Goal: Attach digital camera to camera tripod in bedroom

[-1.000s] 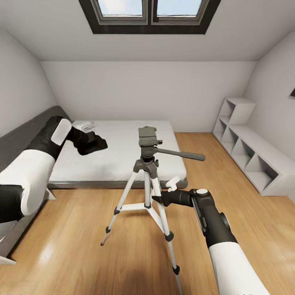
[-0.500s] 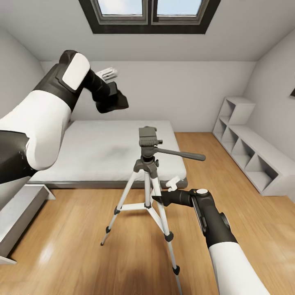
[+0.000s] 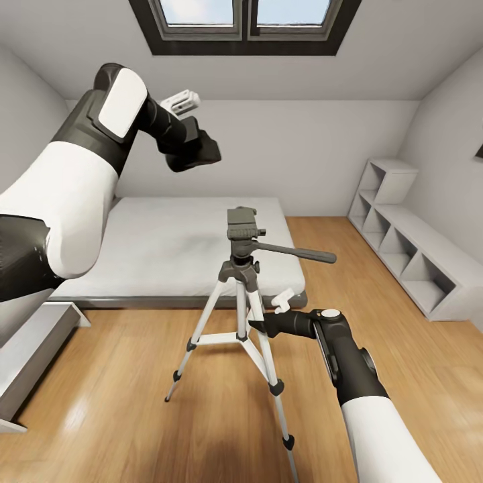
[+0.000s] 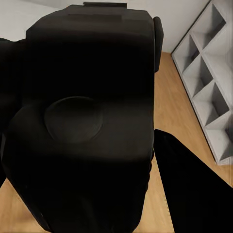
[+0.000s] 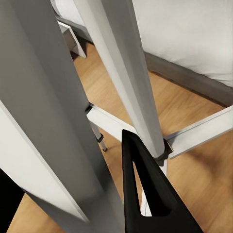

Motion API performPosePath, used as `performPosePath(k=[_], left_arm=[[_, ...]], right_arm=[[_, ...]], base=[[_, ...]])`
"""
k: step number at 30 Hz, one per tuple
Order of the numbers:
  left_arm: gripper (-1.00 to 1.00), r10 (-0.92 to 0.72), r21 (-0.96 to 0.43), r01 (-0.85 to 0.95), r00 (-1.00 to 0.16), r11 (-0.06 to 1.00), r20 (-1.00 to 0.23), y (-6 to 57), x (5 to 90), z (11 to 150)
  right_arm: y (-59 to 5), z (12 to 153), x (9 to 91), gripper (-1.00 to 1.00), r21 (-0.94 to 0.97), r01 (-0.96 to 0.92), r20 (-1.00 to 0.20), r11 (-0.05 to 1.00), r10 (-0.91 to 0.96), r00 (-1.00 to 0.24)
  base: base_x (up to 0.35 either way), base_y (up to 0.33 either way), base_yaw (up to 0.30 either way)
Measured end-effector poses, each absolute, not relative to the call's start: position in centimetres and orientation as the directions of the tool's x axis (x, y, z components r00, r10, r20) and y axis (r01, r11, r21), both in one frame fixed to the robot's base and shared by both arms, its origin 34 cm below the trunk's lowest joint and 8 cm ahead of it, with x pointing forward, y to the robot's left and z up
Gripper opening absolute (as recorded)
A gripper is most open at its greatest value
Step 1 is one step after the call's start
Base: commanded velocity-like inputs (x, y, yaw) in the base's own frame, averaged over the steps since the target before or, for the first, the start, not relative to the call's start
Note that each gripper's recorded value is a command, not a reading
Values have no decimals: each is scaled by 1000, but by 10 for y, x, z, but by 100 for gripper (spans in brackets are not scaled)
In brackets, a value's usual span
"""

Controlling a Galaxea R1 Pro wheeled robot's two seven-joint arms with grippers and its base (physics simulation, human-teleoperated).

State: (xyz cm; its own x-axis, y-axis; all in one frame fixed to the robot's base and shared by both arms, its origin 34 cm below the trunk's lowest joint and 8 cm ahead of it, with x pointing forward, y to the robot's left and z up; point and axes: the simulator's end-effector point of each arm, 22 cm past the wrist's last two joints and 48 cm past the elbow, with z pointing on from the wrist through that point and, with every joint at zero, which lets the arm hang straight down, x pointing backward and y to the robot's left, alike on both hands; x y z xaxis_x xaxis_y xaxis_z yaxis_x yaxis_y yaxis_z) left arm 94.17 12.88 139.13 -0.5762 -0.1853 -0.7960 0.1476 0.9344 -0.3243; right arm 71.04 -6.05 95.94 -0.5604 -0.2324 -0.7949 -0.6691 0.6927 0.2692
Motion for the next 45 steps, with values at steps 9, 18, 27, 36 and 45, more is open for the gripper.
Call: performPosePath(k=[9,18,27,36,45], left_arm=[[-100,-187,-339,157,-590,928,-786,115,940,1385],[-100,-196,-402,271,-561,875,-804,89,938,1403],[-100,-174,-391,649,-373,653,-911,38,919,1456],[-100,-178,-351,678,-313,646,-933,43,933,1433],[-100,-136,-211,736,-161,643,-977,35,932,1441]], right_arm=[[-61,959,710,-100,270,-669,-795,692,-232,-561],[-61,959,710,-100,270,-670,-796,692,-231,-560],[-64,959,711,-100,270,-669,-797,692,-229,-559],[-64,959,711,-100,269,-669,-798,693,-228,-558],[-64,960,711,-100,270,-669,-797,692,-229,-558]], base=[[0,0,0],[0,0,0],[0,0,0],[0,0,0],[0,0,0]])
